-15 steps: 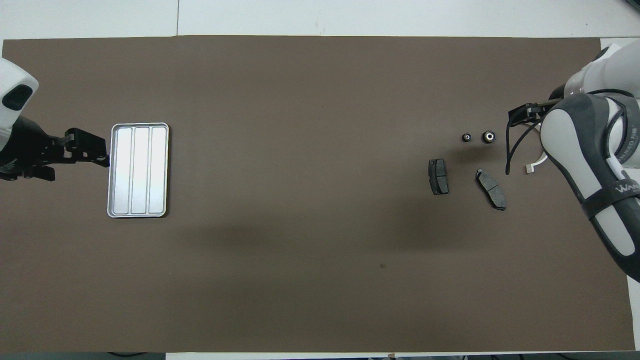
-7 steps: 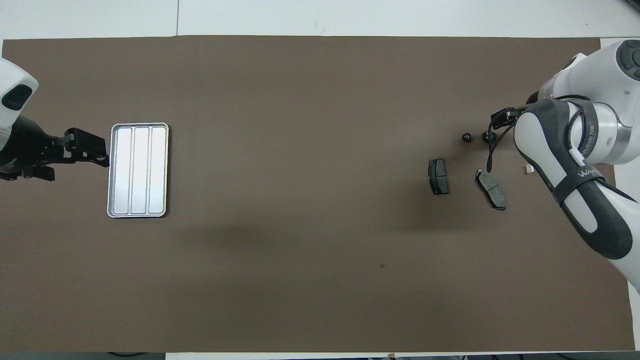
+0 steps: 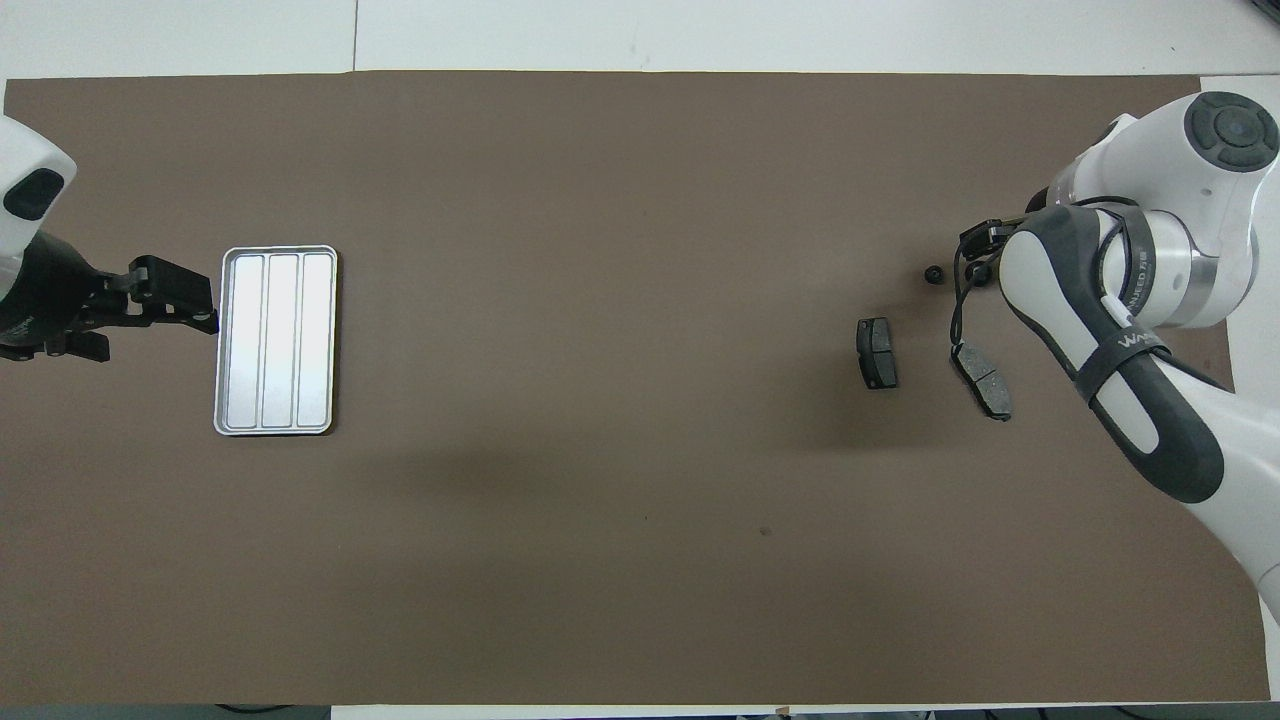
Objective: Pick bearing gear from pile to tray
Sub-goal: 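Reach the right gripper toward the small dark round bearing parts, then lower the right gripper and grasp one dark round bearing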
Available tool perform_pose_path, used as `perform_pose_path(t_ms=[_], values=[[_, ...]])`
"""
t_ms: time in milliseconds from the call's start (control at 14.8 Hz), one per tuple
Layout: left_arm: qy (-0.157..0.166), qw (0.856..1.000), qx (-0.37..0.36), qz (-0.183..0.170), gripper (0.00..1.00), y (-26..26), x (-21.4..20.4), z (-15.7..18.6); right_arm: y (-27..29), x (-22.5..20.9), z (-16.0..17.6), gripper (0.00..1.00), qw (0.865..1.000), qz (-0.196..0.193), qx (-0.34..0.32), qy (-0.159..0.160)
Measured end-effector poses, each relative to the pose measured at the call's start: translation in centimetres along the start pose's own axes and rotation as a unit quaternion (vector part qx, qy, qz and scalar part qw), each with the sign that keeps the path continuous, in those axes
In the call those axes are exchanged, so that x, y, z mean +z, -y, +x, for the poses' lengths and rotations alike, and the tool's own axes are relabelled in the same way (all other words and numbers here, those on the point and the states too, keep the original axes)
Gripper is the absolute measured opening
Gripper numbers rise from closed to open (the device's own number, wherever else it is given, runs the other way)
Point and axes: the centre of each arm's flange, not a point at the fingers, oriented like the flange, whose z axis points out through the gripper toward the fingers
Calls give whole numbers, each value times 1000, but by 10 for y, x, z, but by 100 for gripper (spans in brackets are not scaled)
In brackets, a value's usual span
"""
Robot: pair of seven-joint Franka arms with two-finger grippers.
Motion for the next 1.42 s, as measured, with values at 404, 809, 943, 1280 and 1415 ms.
perform_pose_path(t_ms=[404, 809, 943, 1280, 1415], values=[[0, 1000, 0, 0, 100, 0, 0, 0, 1, 12, 1, 100, 1000, 0, -1, 0], [0, 1000, 0, 0, 100, 0, 0, 0, 21, 16, 4, 100, 1000, 1, -8, 3], [0, 1000, 0, 0, 100, 0, 0, 0, 22, 19, 3, 100, 1000, 1, -8, 5], [0, 1000, 0, 0, 100, 0, 0, 0, 19, 26, -1, 100, 1000, 2, -5, 13], [0, 1000, 0, 0, 100, 0, 0, 0, 18, 30, -4, 98, 1000, 3, -5, 17]])
